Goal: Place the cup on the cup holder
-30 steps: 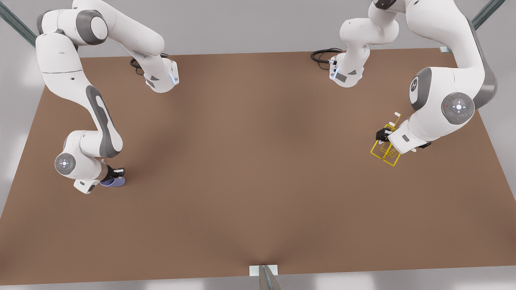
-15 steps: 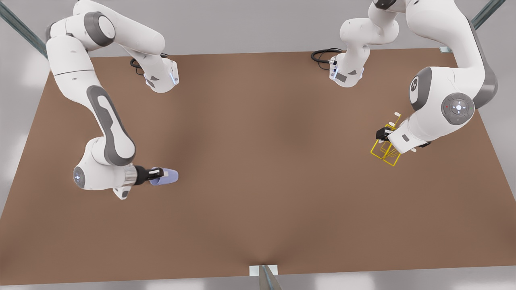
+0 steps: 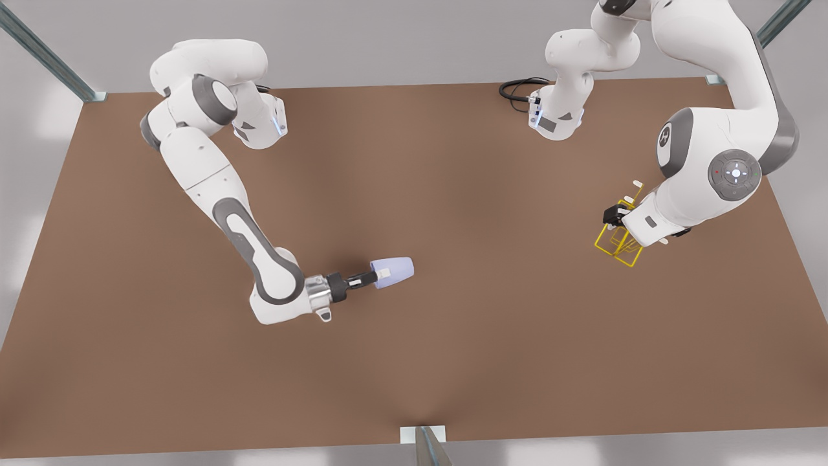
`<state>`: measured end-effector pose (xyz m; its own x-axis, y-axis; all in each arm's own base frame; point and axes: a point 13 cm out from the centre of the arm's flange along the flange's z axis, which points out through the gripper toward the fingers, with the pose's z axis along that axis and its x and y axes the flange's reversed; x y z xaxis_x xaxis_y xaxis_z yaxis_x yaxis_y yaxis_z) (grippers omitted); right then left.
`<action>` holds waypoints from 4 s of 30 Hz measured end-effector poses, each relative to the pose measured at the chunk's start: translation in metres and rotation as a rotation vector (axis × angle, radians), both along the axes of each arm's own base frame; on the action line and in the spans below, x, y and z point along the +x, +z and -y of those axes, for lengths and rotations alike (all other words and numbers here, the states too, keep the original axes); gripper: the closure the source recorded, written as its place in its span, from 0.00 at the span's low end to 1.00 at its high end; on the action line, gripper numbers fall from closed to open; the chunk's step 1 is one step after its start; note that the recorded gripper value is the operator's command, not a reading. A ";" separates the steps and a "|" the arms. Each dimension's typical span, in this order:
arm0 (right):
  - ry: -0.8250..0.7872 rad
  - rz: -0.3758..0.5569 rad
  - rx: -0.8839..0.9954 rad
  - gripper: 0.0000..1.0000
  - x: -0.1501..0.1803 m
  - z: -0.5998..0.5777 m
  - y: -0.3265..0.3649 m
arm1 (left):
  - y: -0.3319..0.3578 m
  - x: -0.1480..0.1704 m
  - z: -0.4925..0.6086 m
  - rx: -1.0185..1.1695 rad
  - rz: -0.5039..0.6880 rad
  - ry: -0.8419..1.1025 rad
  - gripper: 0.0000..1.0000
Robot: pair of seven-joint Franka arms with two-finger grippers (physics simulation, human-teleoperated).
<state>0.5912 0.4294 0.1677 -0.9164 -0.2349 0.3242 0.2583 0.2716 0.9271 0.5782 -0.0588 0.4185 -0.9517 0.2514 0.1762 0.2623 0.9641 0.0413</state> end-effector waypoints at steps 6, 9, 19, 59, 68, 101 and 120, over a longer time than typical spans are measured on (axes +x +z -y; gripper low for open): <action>-0.043 0.025 0.024 0.79 0.007 -0.031 -0.010 | 0.000 0.000 0.000 0.000 0.000 0.000 0.00; -0.059 0.059 0.023 0.79 0.013 -0.058 -0.013 | 0.000 0.000 0.000 0.000 0.000 0.000 0.00; -0.111 0.080 0.038 0.79 0.021 -0.089 -0.028 | -0.005 0.000 -0.002 0.001 -0.010 0.004 0.00; 0.259 0.596 -0.441 0.00 0.091 0.249 0.233 | -0.073 -0.017 0.176 -0.036 -0.098 -0.370 0.00; 0.347 0.517 -1.264 0.00 -0.008 0.394 0.295 | -0.185 -0.076 0.418 -0.255 -0.039 -0.813 0.00; 0.035 0.276 -1.390 0.00 -0.008 0.449 0.306 | -0.299 0.008 0.454 -0.225 0.264 -1.134 0.00; 0.018 0.256 -1.396 0.00 -0.010 0.440 0.306 | -0.337 0.018 0.454 -0.230 0.300 -1.090 0.00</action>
